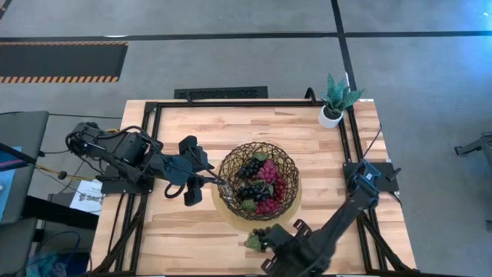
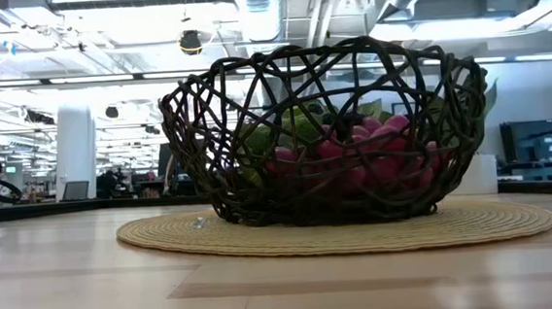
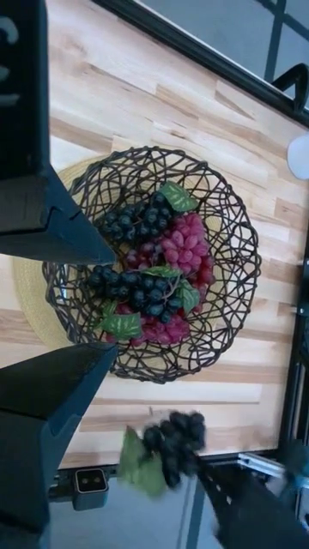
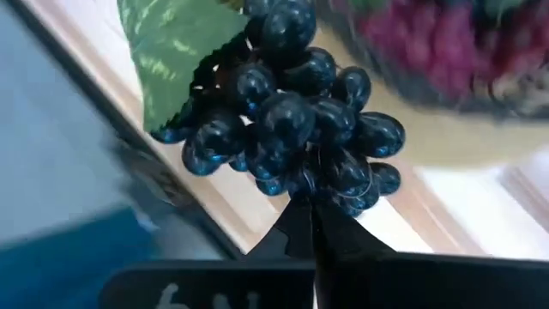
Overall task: Build produce basket
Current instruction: Put the black grapes into the black wire basket
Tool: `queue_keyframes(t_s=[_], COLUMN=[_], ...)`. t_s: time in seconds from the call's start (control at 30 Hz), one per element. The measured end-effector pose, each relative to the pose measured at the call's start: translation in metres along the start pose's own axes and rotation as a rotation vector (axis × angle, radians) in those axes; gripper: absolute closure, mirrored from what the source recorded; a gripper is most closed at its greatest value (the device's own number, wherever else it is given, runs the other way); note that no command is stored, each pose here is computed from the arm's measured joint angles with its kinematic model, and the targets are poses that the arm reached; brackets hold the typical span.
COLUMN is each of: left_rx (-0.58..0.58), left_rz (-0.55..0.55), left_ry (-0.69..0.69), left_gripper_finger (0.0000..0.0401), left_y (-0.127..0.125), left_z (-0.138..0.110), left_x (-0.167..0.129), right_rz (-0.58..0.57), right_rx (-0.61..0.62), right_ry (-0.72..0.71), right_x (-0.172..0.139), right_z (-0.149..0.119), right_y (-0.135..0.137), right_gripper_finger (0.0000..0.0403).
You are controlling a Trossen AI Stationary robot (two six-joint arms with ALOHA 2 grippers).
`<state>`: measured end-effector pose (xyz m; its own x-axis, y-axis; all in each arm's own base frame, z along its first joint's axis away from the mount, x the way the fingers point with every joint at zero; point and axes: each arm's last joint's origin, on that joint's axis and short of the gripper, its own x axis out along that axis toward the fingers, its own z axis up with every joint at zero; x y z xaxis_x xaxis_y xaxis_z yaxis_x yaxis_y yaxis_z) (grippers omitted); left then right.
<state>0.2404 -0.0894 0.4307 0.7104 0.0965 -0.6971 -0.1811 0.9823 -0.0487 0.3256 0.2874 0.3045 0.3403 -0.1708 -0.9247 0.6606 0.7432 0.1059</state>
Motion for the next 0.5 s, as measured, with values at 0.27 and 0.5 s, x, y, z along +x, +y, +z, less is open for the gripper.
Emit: queue_keyframes(t_s=[0.27, 0.5], left_rx=[0.094, 0.217], left_rz=[-0.206, -0.454], left_ry=[-0.137, -0.344], left_gripper_finger=[0.0255, 0.0255], left_y=[-0.018, -0.041], left_z=[0.013, 0.026], left_x=[-0.004, -0.01], right_rz=[0.101, 0.092], right_rx=[0.046, -0.022], right_ry=[-0.348, -0.561], right_x=[-0.061, -0.097], right_z=[0.022, 0.052], right_y=[-0.032, -0.06], right_gripper_finger=[0.0402, 0.0402])
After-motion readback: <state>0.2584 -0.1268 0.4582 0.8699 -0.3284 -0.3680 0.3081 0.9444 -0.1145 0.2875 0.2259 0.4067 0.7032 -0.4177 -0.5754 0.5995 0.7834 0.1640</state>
